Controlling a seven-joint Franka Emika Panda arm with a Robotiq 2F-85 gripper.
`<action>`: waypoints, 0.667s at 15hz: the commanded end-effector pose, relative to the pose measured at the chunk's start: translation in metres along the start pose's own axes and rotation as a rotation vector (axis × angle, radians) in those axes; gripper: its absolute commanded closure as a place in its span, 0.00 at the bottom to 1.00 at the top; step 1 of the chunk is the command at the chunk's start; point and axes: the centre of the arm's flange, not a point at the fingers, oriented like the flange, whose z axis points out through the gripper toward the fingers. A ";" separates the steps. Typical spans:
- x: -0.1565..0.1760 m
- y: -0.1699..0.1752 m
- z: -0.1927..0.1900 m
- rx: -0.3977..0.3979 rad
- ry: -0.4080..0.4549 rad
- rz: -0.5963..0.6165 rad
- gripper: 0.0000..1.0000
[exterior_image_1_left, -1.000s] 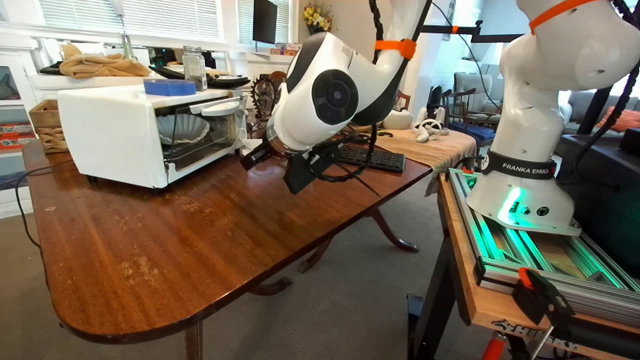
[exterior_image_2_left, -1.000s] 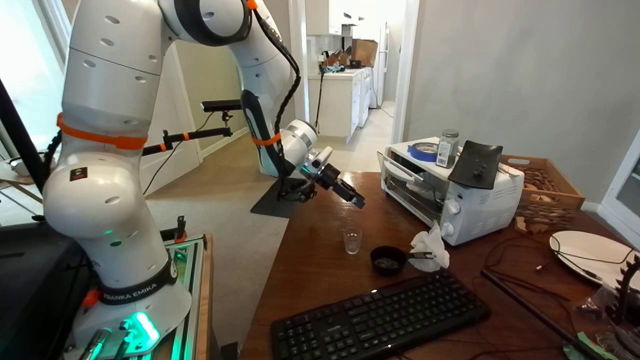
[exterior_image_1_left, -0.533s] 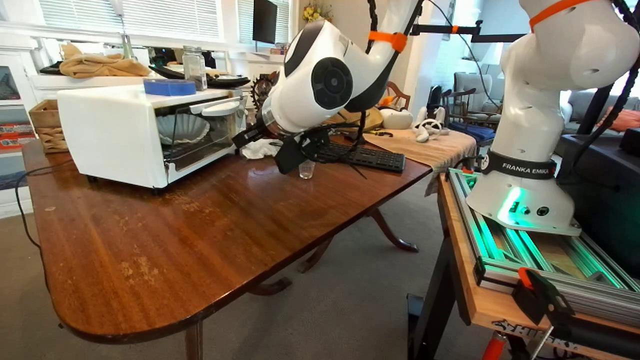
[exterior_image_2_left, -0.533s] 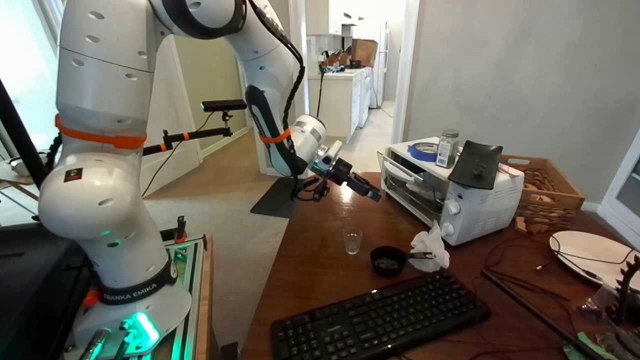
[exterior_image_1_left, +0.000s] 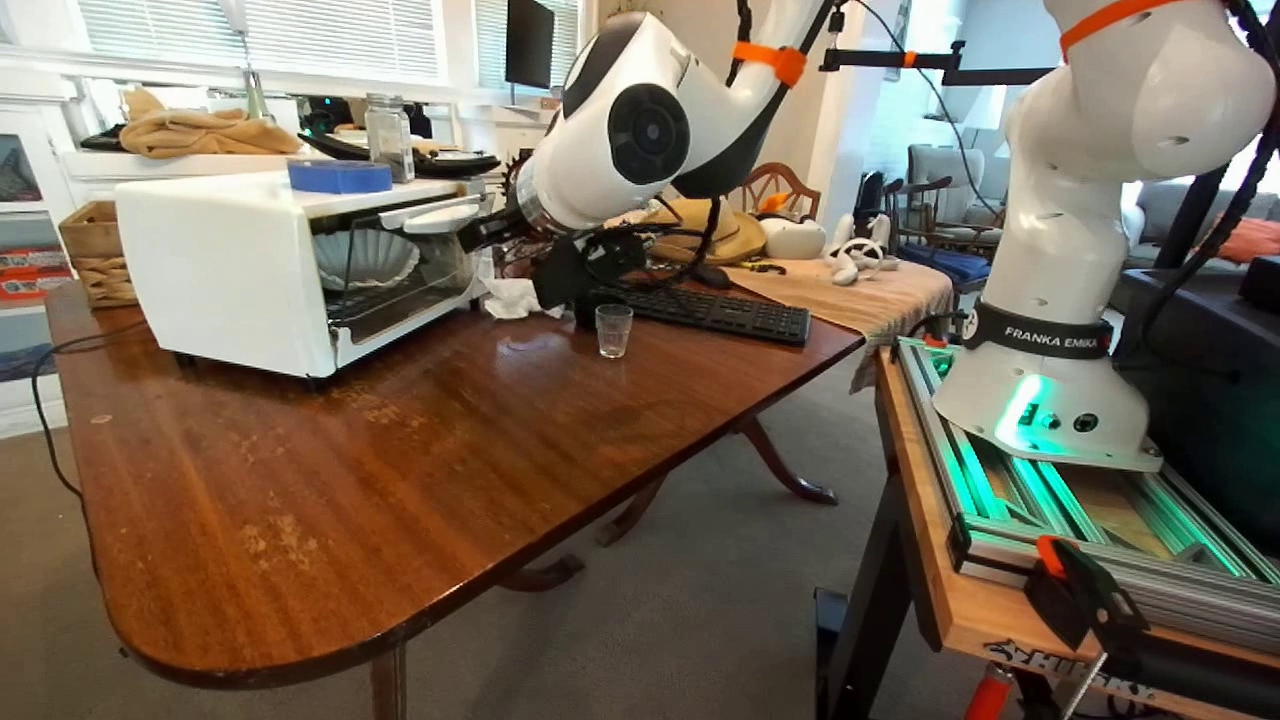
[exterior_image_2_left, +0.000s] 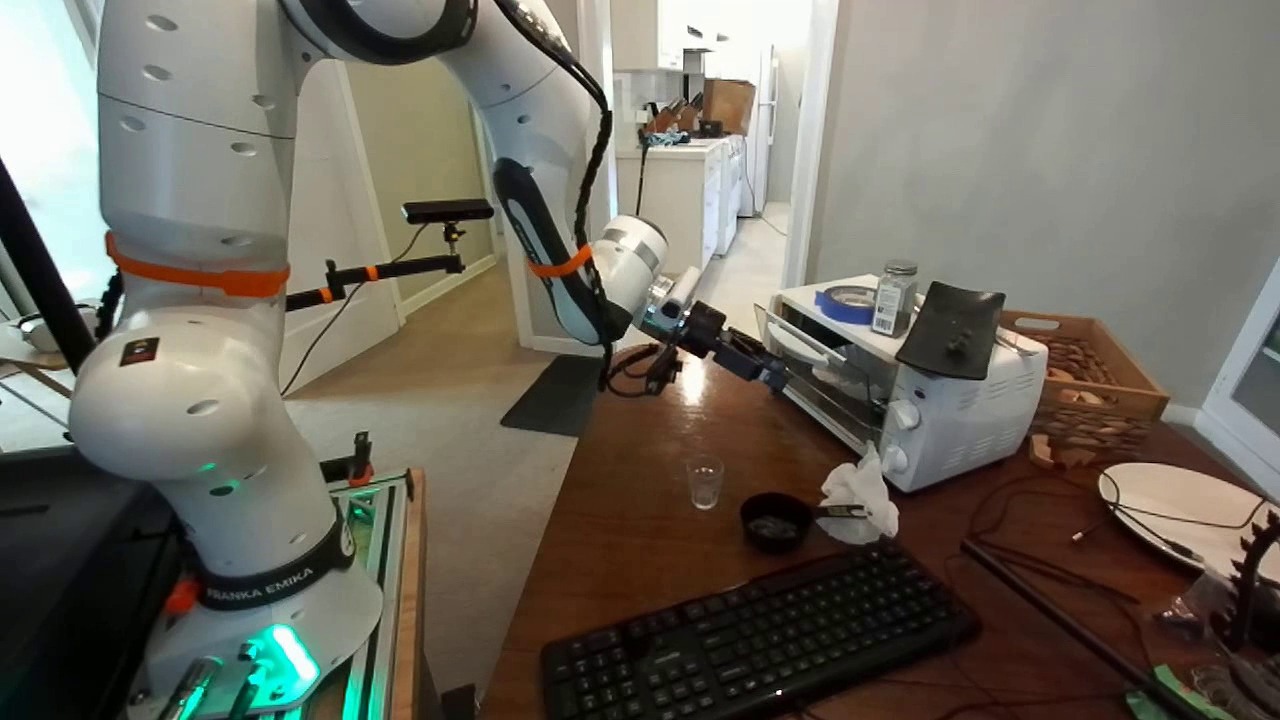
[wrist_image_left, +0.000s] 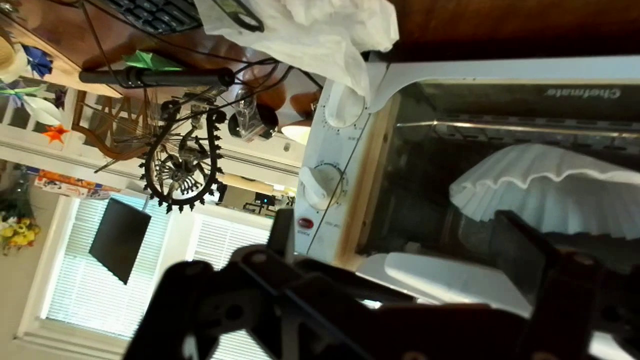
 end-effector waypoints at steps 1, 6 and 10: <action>0.025 0.010 0.005 0.007 0.035 0.074 0.00; 0.071 0.003 0.029 -0.017 0.046 0.136 0.00; 0.061 -0.006 0.030 0.017 -0.005 0.146 0.00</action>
